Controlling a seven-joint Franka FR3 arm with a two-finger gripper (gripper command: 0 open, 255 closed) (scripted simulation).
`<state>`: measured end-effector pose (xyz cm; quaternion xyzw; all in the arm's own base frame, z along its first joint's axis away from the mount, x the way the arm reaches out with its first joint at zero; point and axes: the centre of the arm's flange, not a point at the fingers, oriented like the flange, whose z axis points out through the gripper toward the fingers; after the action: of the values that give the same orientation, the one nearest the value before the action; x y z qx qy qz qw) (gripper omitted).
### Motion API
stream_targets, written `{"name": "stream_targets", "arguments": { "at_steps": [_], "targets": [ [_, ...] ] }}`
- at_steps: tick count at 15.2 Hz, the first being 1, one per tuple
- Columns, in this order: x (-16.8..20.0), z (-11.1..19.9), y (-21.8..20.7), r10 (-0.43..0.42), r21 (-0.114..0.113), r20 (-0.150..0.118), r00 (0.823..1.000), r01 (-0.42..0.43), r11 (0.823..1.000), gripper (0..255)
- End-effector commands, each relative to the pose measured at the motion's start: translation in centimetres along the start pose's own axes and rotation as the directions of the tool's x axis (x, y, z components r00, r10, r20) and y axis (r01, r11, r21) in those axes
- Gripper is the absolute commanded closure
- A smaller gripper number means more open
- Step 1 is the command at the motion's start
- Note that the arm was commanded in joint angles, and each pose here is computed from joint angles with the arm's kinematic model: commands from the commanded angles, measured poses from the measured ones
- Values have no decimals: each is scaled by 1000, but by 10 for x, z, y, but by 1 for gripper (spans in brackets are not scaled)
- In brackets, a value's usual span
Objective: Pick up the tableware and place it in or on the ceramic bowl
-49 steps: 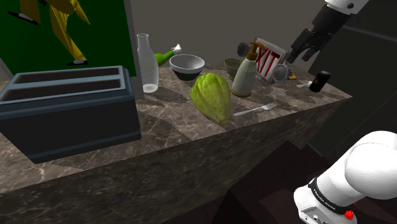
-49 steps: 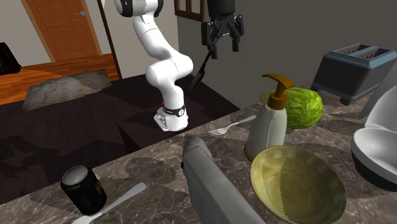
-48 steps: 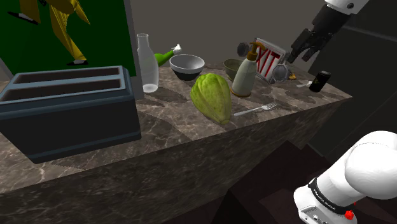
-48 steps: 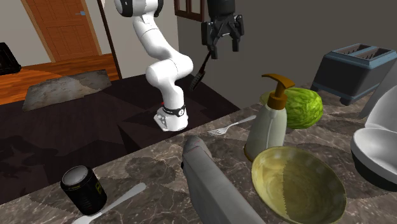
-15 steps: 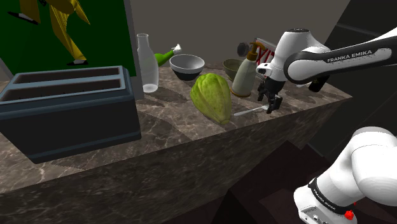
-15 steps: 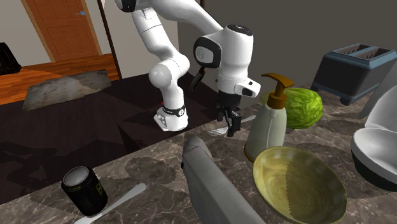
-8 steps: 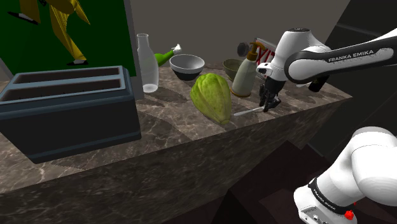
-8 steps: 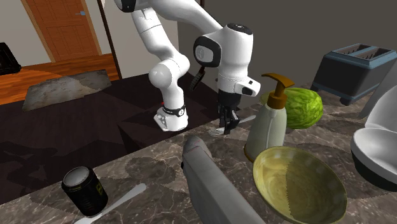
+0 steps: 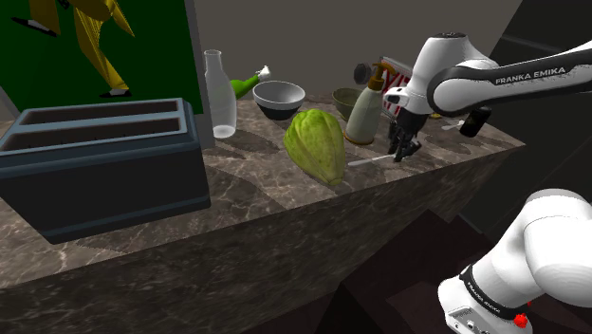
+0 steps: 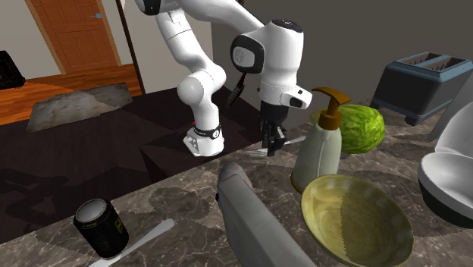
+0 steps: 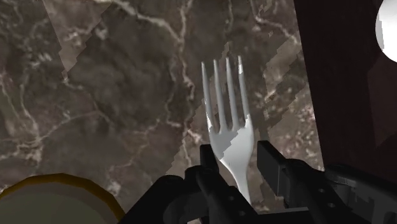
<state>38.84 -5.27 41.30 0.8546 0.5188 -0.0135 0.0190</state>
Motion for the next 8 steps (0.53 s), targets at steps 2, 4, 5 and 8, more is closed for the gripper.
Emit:
{"name": "stream_targets", "arguments": {
  "at_steps": [2,4,5,8],
  "targets": [
    [-1,-17,0,0,1,0,1000,0,1000,255],
    [-1,-27,0,0,1,0,1000,0,1000,255],
    [-1,-33,0,0,1,0,1000,0,1000,255],
    [-2,-48,0,0,1,0,1000,0,1000,255]
  ]
}}
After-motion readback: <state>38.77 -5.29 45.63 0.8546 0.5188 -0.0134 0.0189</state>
